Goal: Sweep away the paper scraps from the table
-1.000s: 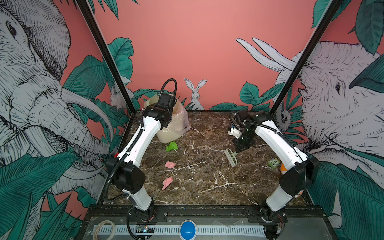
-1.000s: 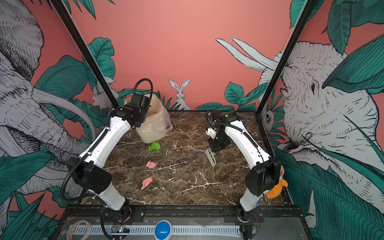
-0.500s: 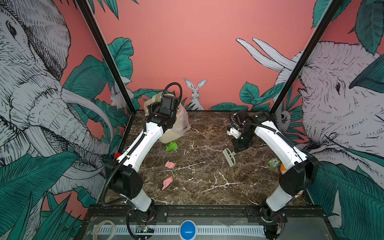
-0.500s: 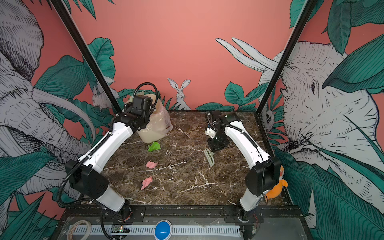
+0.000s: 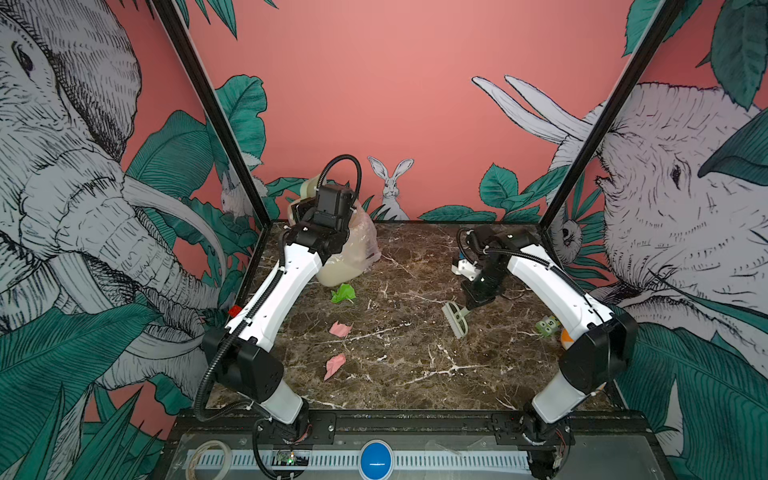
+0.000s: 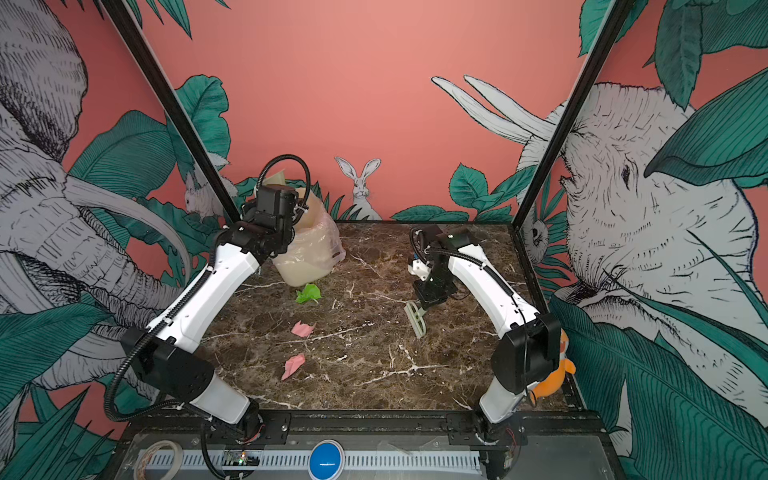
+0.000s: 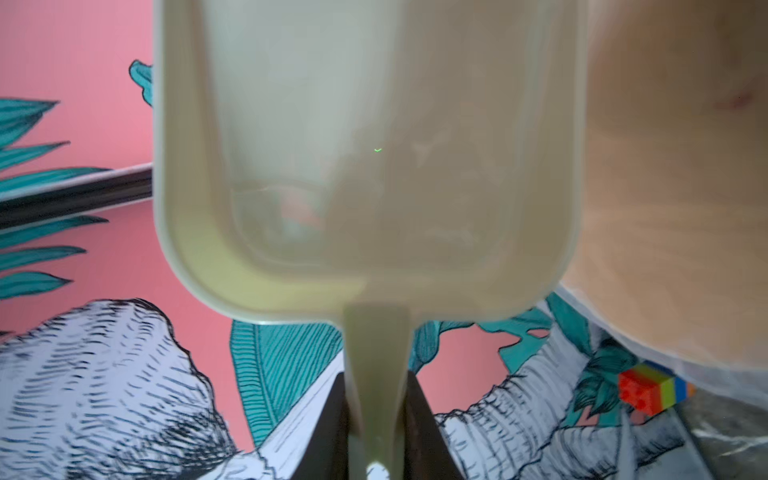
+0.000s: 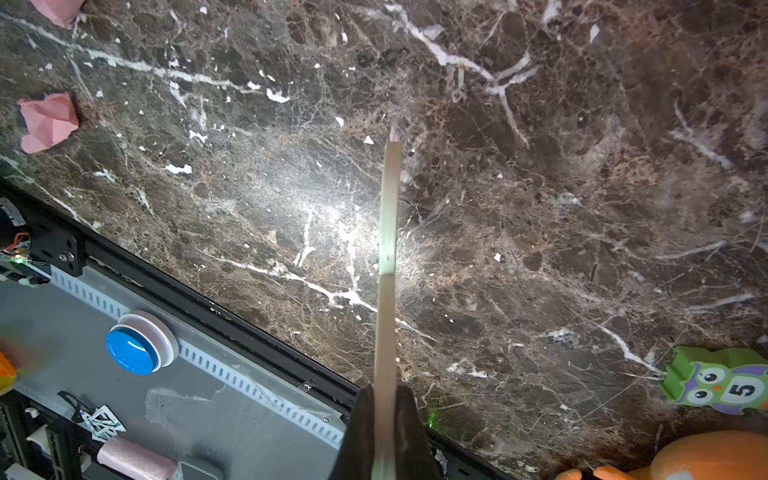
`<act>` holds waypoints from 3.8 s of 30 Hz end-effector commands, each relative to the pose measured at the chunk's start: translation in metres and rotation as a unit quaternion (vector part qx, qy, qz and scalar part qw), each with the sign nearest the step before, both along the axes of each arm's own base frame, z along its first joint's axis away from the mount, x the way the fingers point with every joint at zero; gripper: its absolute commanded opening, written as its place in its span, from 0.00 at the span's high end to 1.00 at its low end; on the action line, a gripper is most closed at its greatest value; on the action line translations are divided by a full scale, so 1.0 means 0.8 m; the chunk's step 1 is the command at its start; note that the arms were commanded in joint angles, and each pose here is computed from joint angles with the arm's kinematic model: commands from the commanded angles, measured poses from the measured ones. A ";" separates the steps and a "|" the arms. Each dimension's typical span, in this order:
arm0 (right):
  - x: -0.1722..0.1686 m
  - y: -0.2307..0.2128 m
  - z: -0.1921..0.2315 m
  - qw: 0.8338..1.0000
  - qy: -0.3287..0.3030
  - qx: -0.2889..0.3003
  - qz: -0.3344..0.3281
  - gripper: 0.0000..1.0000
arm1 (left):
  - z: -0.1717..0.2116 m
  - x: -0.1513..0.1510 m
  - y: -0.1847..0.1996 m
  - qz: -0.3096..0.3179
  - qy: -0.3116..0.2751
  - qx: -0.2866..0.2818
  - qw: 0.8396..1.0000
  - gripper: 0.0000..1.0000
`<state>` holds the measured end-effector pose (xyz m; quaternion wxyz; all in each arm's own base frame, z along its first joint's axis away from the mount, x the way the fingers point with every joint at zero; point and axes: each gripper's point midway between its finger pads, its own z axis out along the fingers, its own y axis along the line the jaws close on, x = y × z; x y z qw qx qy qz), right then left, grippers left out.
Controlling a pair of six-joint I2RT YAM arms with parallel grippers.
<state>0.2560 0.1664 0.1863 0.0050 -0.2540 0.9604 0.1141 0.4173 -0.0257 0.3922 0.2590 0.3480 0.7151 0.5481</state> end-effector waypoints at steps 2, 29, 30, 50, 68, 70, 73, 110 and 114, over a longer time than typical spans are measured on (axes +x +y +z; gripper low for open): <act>-0.012 0.033 0.015 0.999 -0.012 0.042 0.016 1.00 | 0.029 -0.044 -0.007 -0.011 -0.062 -0.166 0.984 0.85; -0.103 0.344 0.022 0.929 0.075 0.353 0.078 1.00 | -0.049 -0.110 -0.071 -0.067 0.001 -0.452 0.890 0.84; -0.104 0.349 0.018 0.929 0.079 0.354 0.078 1.00 | -0.050 -0.112 -0.073 -0.068 0.002 -0.455 0.888 0.84; -0.093 0.353 -0.075 0.968 0.074 0.238 0.030 1.00 | -0.085 -0.143 -0.078 -0.071 0.030 -0.494 0.866 0.84; -0.065 0.263 -0.039 0.976 0.036 0.214 -0.016 1.00 | -0.094 -0.141 -0.102 -0.093 0.048 -0.531 0.841 0.84; -0.064 0.277 -0.028 0.971 0.036 0.235 -0.009 1.00 | -0.094 -0.141 -0.104 -0.094 0.050 -0.534 0.839 0.84; -0.066 0.302 -0.016 0.964 0.042 0.264 0.002 1.00 | -0.093 -0.143 -0.107 -0.095 0.054 -0.541 0.834 0.84; -0.040 0.308 -0.108 0.965 0.060 0.237 -0.099 1.00 | -0.078 -0.174 -0.113 -0.116 0.096 -0.550 0.821 0.84; -0.047 0.251 -0.109 0.968 0.049 0.205 -0.134 1.00 | -0.084 -0.192 -0.111 -0.113 0.097 -0.571 0.807 0.83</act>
